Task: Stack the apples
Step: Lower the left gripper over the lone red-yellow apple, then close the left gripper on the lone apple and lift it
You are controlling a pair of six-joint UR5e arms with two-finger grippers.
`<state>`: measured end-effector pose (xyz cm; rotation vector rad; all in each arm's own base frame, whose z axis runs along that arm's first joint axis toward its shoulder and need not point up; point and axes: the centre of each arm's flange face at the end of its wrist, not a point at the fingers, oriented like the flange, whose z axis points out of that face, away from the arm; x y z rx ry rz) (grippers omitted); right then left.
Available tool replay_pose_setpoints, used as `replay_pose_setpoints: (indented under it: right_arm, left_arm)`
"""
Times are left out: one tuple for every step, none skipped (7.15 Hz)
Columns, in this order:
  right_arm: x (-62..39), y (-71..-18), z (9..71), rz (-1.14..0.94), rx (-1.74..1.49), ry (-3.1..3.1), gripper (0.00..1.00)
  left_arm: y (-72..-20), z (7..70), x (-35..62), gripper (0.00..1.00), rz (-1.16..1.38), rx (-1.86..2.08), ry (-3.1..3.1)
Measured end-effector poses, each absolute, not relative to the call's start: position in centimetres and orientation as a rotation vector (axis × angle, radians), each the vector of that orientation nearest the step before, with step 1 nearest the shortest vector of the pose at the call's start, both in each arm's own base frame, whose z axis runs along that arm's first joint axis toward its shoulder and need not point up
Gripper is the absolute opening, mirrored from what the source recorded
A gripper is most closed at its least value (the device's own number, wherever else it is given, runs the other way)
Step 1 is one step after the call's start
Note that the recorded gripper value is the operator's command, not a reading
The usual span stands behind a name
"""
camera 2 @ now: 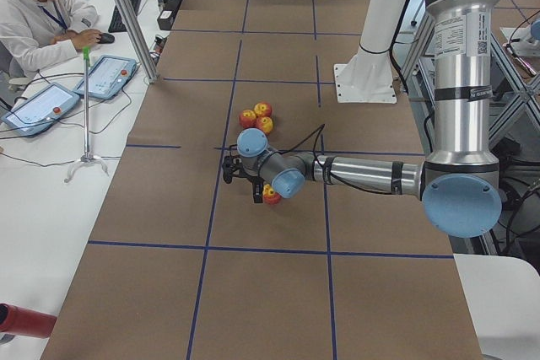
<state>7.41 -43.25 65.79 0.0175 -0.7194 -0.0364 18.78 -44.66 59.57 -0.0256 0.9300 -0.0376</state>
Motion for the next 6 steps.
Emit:
replay_pose_setpoints:
  right_arm:
    - [7.4,-43.2,65.8,-0.036,0.018,-0.719,1.0]
    - [7.4,-43.2,65.8,-0.036,0.017,-0.719,1.0]
    - [7.4,-43.2,65.8,-0.036,0.017,-0.719,1.0]
    - [7.4,-43.2,65.8,-0.036,0.017,-0.719,1.0]
    - [7.4,-43.2,65.8,-0.036,0.017,-0.719,1.0]
    - [7.4,-43.2,65.8,-0.036,0.018,-0.719,1.0]
  left_arm:
    - [-44.5,59.9,19.6,1.0,-0.035,-0.031,0.915]
    - [-44.5,60.5,20.0,1.0,-0.036,-0.032,0.899]
    - [-44.4,61.0,20.2,1.0,-0.038,-0.036,0.886]
    - [-44.2,61.6,20.6,1.0,-0.034,-0.044,0.878]
    - [-44.0,61.9,21.2,1.0,-0.023,-0.053,0.876]
    - [-43.8,62.0,21.7,1.0,-0.015,-0.06,0.877]
